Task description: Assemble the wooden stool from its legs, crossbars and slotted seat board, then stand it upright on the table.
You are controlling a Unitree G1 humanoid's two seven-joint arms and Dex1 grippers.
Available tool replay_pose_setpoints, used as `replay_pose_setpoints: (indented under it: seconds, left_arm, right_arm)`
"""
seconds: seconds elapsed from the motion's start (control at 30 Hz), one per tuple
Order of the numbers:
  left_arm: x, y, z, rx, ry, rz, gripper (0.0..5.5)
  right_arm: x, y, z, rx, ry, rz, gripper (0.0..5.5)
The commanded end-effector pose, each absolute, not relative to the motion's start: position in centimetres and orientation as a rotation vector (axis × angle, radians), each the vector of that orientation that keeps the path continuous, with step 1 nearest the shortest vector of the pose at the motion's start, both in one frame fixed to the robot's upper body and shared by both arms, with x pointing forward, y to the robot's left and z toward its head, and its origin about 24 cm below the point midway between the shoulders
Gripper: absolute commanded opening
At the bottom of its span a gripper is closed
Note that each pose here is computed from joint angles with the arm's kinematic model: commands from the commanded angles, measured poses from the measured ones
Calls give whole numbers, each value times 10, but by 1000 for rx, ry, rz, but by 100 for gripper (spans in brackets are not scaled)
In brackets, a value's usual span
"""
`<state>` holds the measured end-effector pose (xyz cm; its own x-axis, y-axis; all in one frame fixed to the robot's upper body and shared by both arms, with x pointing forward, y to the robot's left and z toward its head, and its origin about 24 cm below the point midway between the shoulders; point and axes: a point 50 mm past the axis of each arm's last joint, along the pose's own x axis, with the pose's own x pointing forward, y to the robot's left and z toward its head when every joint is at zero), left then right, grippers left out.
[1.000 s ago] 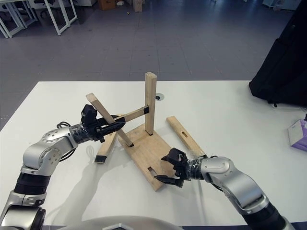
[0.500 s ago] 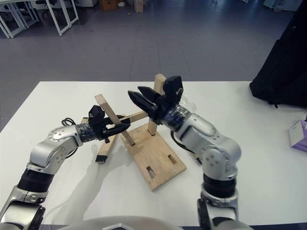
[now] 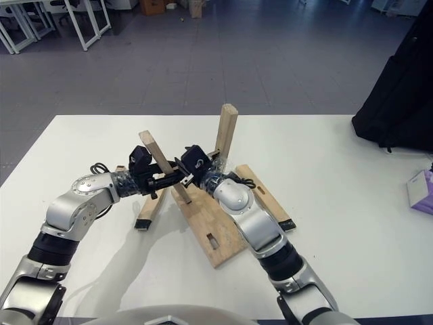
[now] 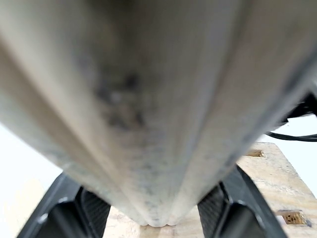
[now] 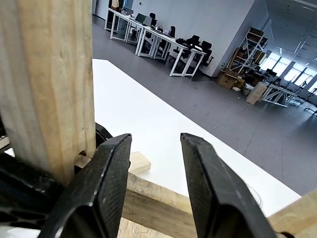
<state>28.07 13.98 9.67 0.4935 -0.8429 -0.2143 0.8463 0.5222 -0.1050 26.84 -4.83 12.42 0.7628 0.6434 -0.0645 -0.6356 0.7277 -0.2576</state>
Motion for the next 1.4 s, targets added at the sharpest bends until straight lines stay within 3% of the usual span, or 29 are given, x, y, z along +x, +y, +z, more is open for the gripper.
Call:
replay_pose_setpoints:
  seconds: [0.03,0.1,0.2,0.3,0.37,0.47,0.57,0.63,0.73,0.83,0.9,0.97,1.2,1.4]
  left_arm:
    - [267,164,41,190,588,-889,202]
    - [265,165,40,190,580,-901,202]
    - [267,165,46,147,538,-931,202]
    - [272,167,48,132,537,-962,202]
    - [275,167,48,119,538,-982,202]
    - [273,161,45,113,550,-1026,202]
    - [265,151,38,86,581,-1141,202]
    - [261,147,31,70,601,-1211,202]
    - [256,145,23,25,610,-1285,202]
    - [255,154,29,-33,572,-1390,202]
    - [266,161,41,-32,557,-1444,202]
    - [280,166,55,0,528,-1461,202]
    - [322,170,81,80,428,-1377,202]
    - [326,165,80,98,404,-1409,202]
  right_arm:
    - [255,-86,153,-33,-32,738,181]
    - [240,-115,130,-175,160,863,181]
    - [243,-172,117,-299,380,808,181]
    - [295,-217,128,-429,298,372,181]
    - [324,-204,129,-388,215,231,181]
    - [336,-131,128,-279,117,361,181]
    - [292,-36,136,-64,42,741,181]
    - [271,-18,142,-14,20,824,181]
    - [274,-33,140,-27,35,773,181]
    - [274,-90,130,-75,127,658,181]
    - [258,-129,119,-125,258,654,181]
    - [233,-148,109,-189,408,766,181]
    - [183,-149,92,-282,655,1107,181]
    - [179,-138,81,-270,679,1151,181]
